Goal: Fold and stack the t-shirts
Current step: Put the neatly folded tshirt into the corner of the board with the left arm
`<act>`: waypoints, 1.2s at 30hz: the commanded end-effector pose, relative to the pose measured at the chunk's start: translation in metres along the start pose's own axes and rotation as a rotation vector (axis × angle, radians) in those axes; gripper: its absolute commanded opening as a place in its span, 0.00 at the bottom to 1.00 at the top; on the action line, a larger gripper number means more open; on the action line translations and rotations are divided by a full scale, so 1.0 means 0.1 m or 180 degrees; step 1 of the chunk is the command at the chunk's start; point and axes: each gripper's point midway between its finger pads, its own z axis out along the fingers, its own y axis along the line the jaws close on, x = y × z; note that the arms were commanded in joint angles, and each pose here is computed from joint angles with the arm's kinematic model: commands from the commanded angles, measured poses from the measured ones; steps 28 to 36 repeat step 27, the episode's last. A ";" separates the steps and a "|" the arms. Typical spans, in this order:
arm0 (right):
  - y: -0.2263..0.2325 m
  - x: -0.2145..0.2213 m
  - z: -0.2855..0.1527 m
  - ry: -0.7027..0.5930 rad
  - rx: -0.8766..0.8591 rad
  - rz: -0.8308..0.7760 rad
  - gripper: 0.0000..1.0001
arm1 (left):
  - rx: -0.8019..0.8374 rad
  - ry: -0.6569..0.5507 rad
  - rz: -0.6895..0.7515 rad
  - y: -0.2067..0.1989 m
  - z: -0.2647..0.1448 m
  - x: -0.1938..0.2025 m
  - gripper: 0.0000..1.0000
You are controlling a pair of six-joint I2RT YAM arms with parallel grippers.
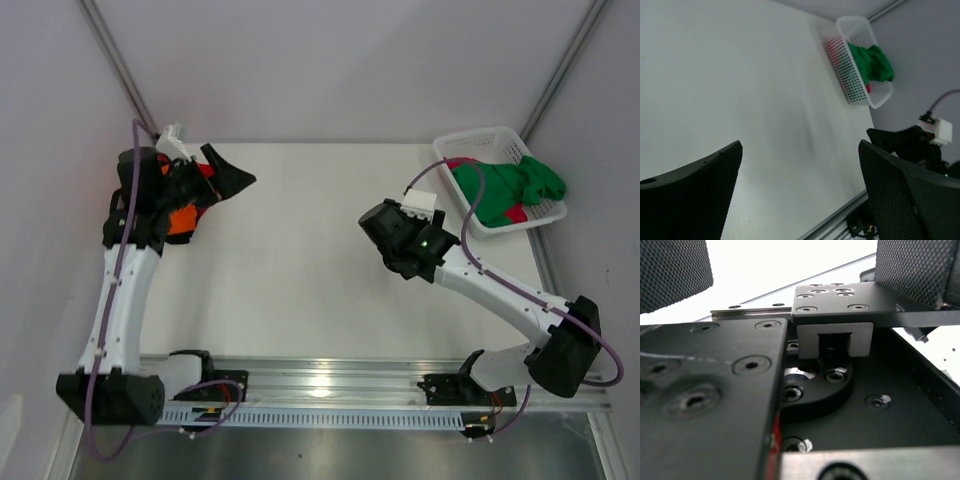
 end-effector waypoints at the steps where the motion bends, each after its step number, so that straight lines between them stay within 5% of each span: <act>1: 0.07 -0.40 -0.06 -0.0287 -0.0157 0.0056 0.78 | 0.0578 -0.0645 0.0663 -0.56 -0.38 -0.19 1.00; 10: 0.52 -0.07 0.01 0.0153 -0.0571 0.0064 0.78 | 0.0007 -0.0101 0.0616 -0.23 -0.37 0.32 1.00; 17: 0.67 0.02 0.06 0.0240 -0.0680 0.0010 0.78 | -0.0466 -0.0266 0.0729 -0.07 -0.59 0.24 0.99; 36: 0.69 0.09 0.02 0.0265 -0.0738 -0.0047 0.78 | -0.0531 -0.0415 0.0680 0.01 -0.66 0.32 1.00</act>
